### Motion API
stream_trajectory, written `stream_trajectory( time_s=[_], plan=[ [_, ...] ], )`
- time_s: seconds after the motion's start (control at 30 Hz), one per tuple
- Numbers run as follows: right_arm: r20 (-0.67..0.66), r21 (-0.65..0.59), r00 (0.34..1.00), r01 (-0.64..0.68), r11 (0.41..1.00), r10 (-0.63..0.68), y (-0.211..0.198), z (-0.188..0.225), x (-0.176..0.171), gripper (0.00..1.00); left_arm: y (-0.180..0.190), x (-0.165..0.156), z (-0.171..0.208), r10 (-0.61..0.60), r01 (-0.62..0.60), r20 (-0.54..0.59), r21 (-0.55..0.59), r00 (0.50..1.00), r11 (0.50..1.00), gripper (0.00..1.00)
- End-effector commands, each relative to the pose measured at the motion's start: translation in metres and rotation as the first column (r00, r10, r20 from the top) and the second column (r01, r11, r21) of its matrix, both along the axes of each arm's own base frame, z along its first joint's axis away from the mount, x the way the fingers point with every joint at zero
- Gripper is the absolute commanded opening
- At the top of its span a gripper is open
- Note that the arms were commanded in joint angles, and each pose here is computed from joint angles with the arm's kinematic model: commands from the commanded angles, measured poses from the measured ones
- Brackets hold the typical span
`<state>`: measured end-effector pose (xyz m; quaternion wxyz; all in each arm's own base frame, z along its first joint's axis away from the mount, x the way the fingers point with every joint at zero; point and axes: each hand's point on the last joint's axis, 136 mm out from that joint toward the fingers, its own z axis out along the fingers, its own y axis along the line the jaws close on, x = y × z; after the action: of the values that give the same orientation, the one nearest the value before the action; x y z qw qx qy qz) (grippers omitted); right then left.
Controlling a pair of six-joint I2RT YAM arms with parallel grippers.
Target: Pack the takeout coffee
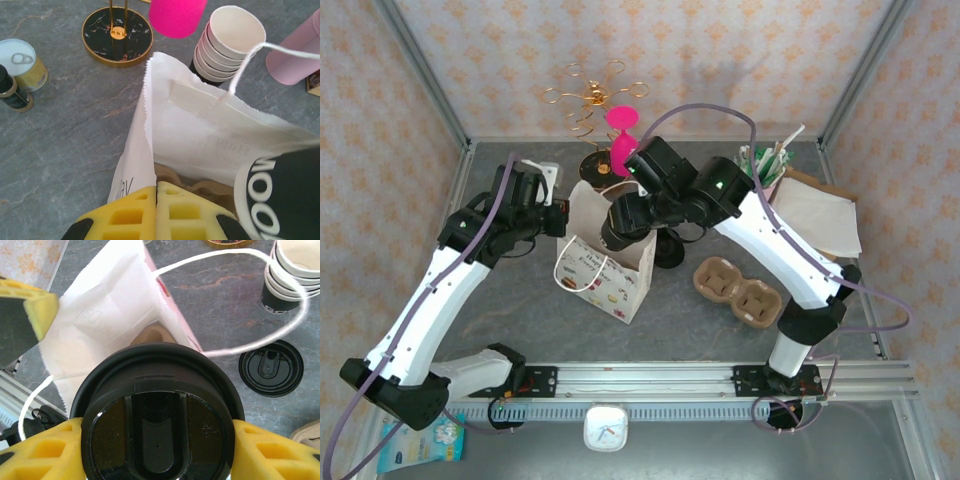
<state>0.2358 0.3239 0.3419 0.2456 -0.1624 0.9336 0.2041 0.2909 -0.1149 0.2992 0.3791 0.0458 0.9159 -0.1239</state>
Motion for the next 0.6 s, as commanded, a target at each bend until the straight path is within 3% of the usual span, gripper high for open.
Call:
stream_trajectory(
  time_s=[0.0,0.57],
  plan=[
    [0.012,-0.007,1.0,0.024,1.0,-0.024,-0.003,0.002,-0.002,0.44,-0.001,0.004,0.01,-0.001,0.003,0.057,-0.032,0.998,0.999,0.0],
    [-0.042,-0.105,0.998,0.045,0.993,-0.049,0.001,-0.038,-0.008,0.43,0.0,-0.004,0.025,-0.007,0.016,0.133,-0.065,0.991,0.998,0.0]
  ],
)
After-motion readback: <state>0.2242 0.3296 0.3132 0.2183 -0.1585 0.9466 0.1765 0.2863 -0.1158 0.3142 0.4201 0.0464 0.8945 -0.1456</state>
